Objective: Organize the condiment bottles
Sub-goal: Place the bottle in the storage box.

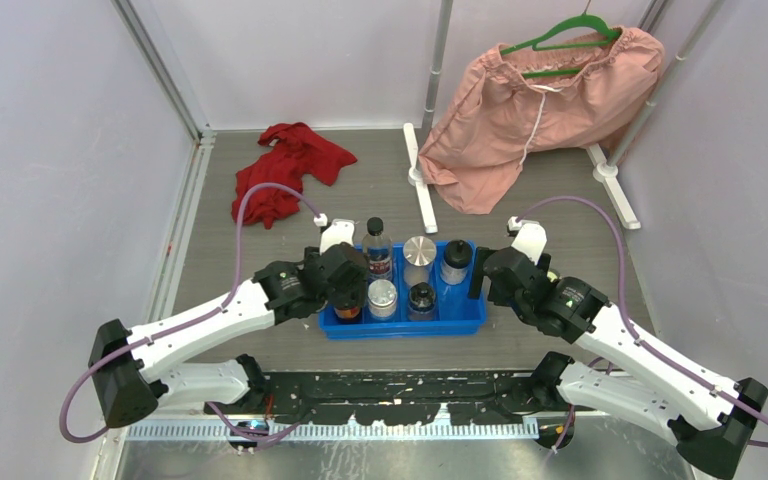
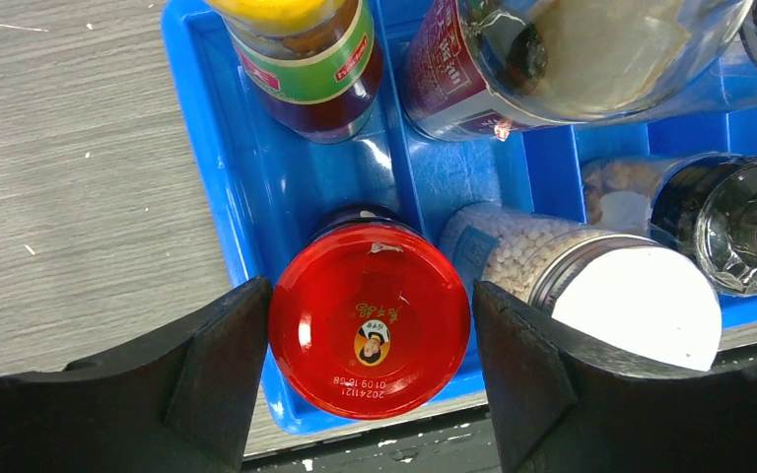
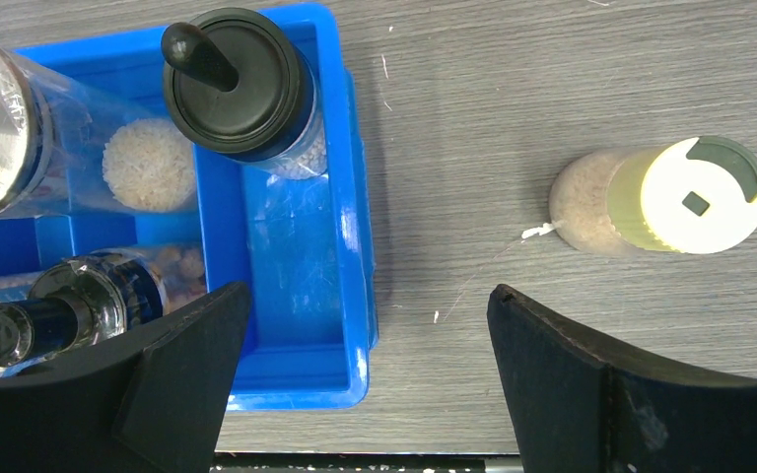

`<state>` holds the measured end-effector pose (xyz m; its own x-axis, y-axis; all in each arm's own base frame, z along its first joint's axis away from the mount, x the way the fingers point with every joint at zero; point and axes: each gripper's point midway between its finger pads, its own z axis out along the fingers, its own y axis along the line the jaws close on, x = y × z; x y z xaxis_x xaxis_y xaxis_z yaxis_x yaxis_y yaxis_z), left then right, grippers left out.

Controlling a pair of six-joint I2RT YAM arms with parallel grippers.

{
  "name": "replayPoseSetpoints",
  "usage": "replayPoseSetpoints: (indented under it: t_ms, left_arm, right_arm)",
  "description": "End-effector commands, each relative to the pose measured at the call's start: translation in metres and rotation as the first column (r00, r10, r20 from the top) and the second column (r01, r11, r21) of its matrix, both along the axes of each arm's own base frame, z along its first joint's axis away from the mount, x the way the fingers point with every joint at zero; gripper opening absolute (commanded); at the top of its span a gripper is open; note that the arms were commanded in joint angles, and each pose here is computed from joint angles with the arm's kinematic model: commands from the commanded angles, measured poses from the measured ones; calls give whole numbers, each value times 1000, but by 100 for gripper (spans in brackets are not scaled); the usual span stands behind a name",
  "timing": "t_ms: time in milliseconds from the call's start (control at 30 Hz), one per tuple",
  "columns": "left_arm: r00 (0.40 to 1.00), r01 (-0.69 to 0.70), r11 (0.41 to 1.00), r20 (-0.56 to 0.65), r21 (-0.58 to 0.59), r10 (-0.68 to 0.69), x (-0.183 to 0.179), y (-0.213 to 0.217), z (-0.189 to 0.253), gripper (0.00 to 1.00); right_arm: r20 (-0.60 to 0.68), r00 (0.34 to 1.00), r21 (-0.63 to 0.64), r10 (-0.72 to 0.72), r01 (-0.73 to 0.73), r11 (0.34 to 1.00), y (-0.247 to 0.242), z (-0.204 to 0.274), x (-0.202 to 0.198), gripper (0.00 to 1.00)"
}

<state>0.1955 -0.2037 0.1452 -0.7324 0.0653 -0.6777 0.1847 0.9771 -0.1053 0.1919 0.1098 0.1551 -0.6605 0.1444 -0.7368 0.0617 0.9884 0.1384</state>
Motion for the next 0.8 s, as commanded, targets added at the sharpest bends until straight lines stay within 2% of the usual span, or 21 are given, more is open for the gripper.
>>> replayPoseSetpoints:
  t_ms: [0,433,600,767]
  left_arm:
    - [998,-19,998,61,-59,23,7,-5,27,74]
    - [994,-7,997,109,-77,15,12,-4,58,75]
    - [991,0,995,132,-97,13,10,0,79,74]
    - [987,9,991,158,-130,12,6,7,96,73]
  right_arm:
    - [27,1000,32,-9,8,999,5,7,5,96]
    - [45,999,34,-7,6,999,5,17,8,98]
    - [70,998,-11,-7,7,1000,-1,37,12,99]
    - [99,993,-116,-68,80,990,-30,54,10,100]
